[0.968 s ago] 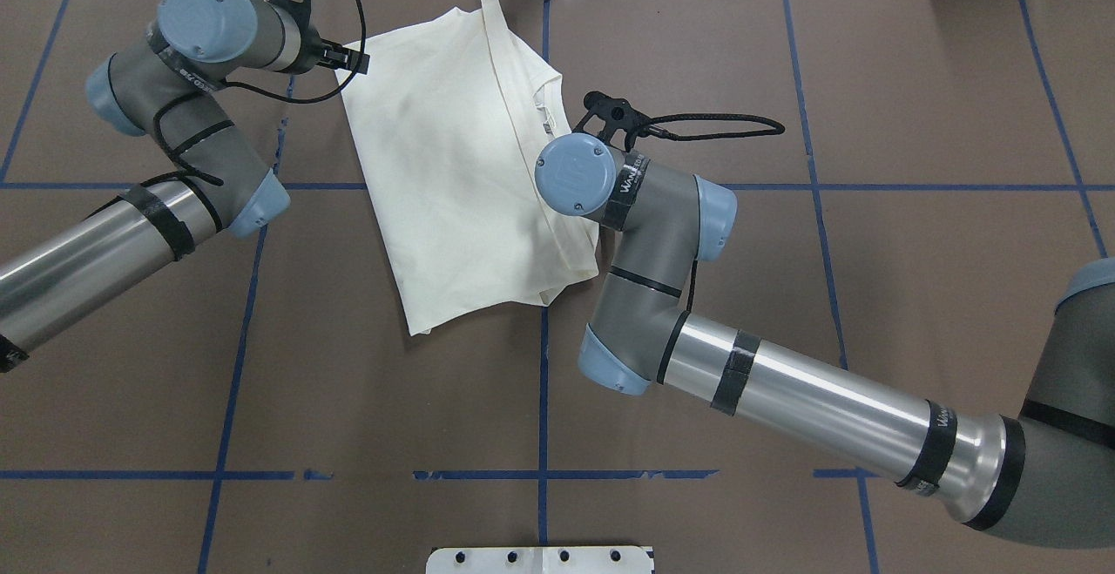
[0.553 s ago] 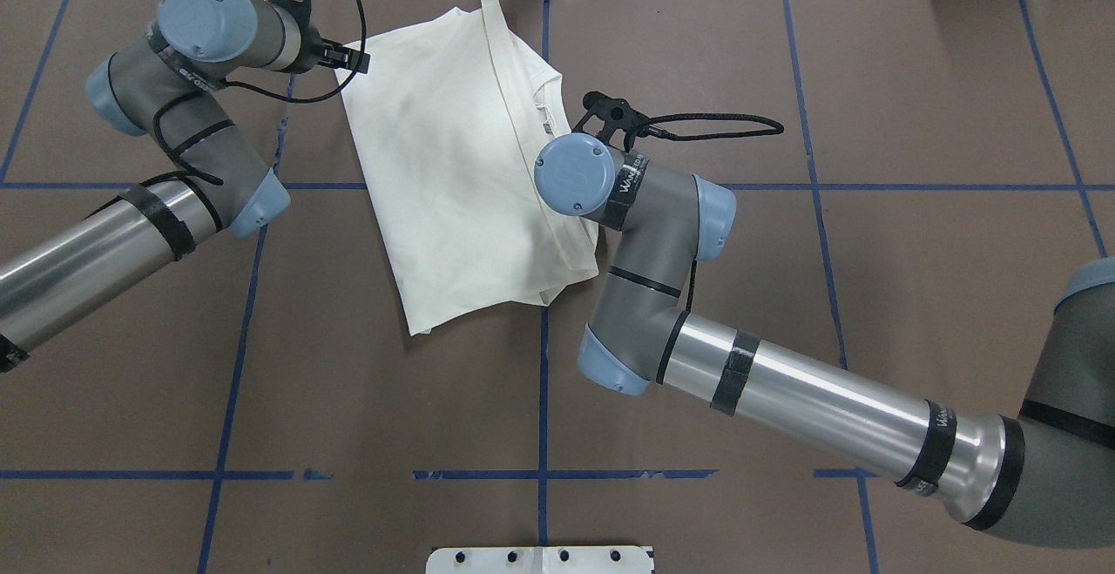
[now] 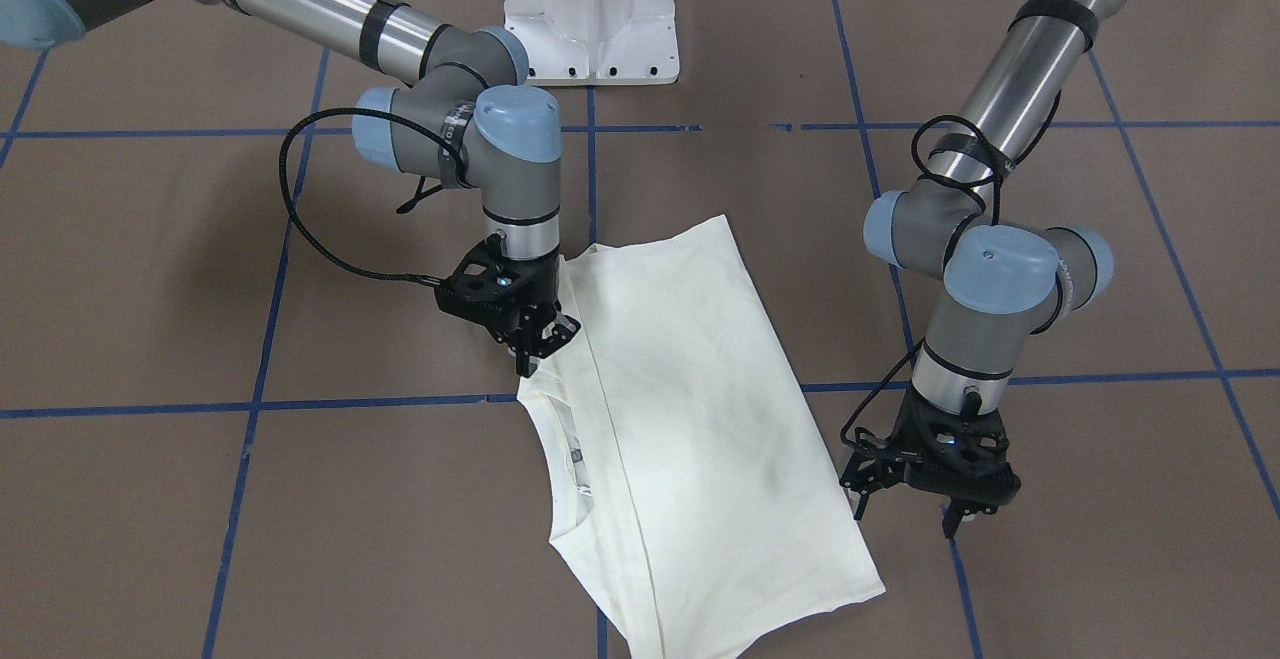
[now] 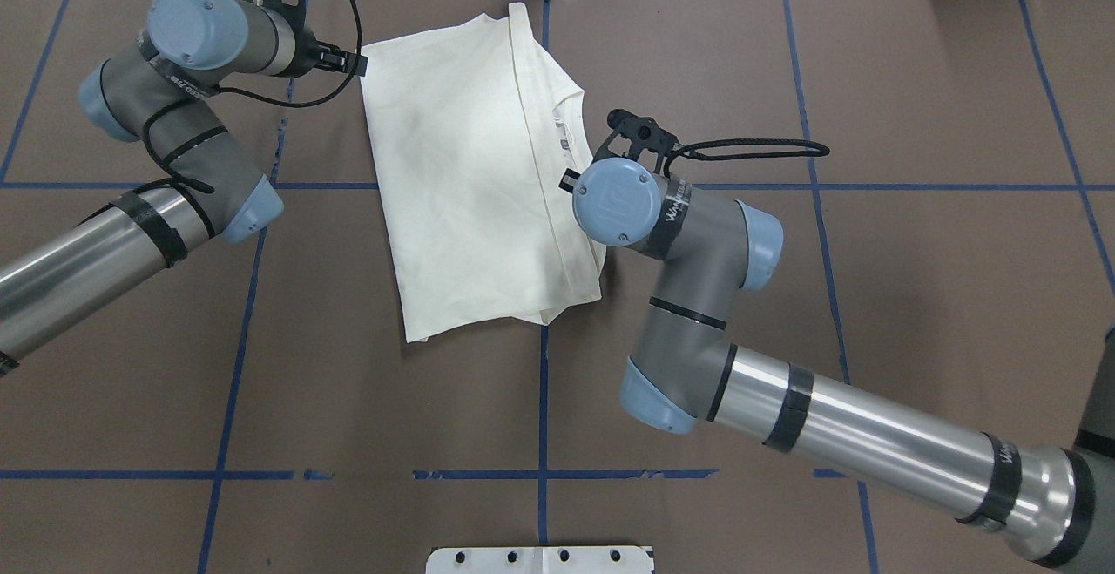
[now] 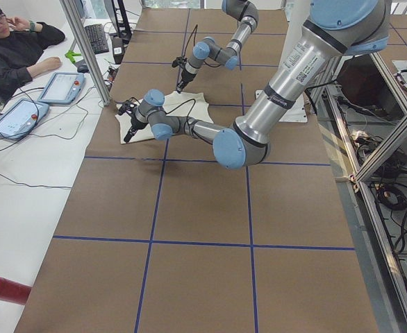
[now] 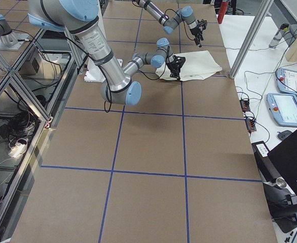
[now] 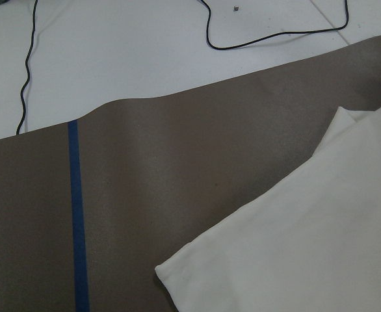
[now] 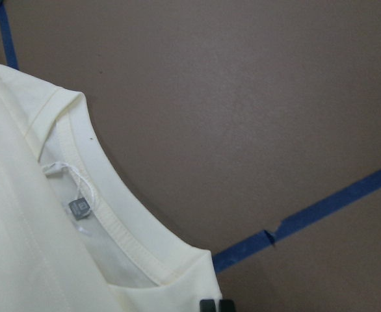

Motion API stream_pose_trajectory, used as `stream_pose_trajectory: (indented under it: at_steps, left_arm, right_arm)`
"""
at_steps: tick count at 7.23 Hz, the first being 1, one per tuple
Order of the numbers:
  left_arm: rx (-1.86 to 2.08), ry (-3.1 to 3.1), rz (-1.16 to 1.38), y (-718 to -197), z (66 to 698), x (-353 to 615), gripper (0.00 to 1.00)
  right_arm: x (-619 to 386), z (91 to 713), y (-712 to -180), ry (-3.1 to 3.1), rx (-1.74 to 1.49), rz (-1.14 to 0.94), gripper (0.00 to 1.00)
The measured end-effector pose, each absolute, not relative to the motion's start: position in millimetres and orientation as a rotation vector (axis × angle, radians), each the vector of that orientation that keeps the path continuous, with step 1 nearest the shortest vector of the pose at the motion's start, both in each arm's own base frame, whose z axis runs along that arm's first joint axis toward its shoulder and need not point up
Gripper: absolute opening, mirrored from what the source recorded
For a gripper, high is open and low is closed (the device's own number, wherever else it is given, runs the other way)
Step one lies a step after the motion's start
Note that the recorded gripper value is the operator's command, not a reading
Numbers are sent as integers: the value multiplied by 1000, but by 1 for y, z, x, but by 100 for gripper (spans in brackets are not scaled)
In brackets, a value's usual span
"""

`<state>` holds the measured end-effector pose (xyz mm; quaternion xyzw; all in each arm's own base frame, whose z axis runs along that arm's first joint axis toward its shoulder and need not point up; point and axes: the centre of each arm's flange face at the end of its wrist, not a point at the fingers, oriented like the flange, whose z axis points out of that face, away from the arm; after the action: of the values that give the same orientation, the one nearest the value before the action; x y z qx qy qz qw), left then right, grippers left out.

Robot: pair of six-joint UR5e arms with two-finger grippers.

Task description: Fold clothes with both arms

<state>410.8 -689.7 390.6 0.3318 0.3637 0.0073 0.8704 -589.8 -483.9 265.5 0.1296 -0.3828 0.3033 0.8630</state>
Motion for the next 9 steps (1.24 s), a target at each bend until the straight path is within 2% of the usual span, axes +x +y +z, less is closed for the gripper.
stream_pose_trajectory:
  at_steps: [2, 3, 4, 7, 9]
  left_arm:
    - [697, 765, 16, -688, 391, 410, 100]
    - [698, 766, 16, -688, 390, 410, 100]
    - [699, 767, 17, -687, 389, 411, 100]
    - [704, 775, 17, -685, 385, 412, 100]
    - [704, 776, 18, -683, 386, 411, 100]
  right_arm:
    - [-566, 292, -440, -815, 275, 606, 0]
    - [-556, 303, -427, -813, 279, 597, 9]
    - [-545, 309, -419, -817, 282, 591, 99]
    - [-518, 289, -401, -859, 294, 567, 100]
    - [-525, 266, -356, -842, 323, 383, 100]
